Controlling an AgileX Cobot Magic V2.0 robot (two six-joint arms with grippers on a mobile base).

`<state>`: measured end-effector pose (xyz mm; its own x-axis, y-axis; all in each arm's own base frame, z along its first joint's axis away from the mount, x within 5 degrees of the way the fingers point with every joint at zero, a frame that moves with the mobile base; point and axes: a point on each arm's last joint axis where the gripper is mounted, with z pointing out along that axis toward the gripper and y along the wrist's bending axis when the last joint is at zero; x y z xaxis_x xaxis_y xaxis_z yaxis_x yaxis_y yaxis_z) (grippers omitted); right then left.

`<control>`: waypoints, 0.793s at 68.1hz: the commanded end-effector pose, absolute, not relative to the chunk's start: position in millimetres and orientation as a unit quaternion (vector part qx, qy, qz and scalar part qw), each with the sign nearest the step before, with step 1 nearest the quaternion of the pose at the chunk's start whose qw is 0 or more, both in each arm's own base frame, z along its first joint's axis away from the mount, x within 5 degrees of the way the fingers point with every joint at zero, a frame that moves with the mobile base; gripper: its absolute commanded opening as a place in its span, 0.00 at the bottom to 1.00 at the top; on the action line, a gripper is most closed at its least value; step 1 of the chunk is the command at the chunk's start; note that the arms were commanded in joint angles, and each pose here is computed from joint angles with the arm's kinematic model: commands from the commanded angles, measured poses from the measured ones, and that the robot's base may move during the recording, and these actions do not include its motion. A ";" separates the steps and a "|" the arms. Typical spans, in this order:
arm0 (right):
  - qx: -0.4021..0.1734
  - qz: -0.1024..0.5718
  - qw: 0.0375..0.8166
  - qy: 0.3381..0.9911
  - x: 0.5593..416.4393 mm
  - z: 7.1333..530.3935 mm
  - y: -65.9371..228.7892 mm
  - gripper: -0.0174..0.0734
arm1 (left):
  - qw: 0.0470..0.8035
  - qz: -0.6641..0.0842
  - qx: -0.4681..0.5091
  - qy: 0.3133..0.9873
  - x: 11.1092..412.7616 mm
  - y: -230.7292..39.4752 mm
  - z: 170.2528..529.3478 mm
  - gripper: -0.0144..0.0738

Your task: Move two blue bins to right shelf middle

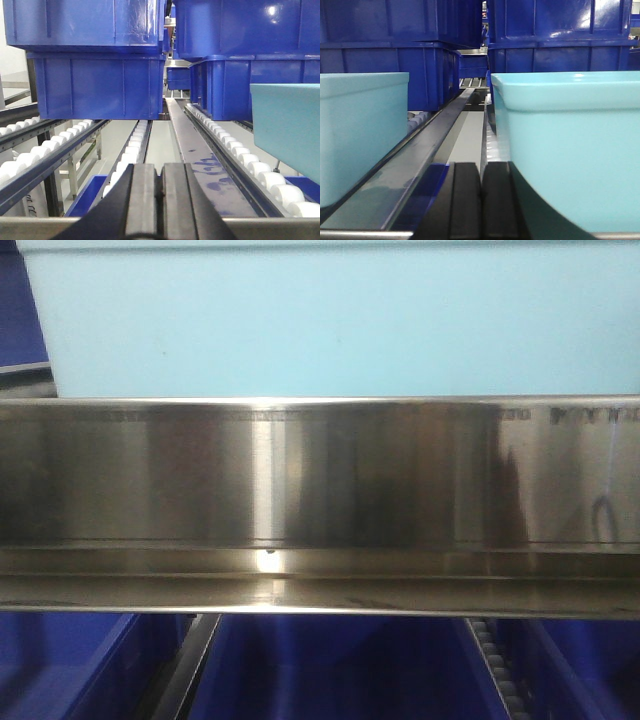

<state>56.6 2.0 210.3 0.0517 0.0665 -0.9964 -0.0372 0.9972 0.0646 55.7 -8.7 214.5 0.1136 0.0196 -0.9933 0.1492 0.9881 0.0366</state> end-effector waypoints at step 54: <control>0.012 0.036 0.760 0.648 55.3 219.7 1.5 0.01 | 0.762 -0.065 0.043 0.643 54.5 -8.3 220.7 0.04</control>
<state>56.3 1.8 214.4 0.0966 0.0680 -0.9930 -0.0384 0.9972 0.0645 55.6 -8.6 215.1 0.1171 -0.0011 -0.9931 0.1509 0.9884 0.0167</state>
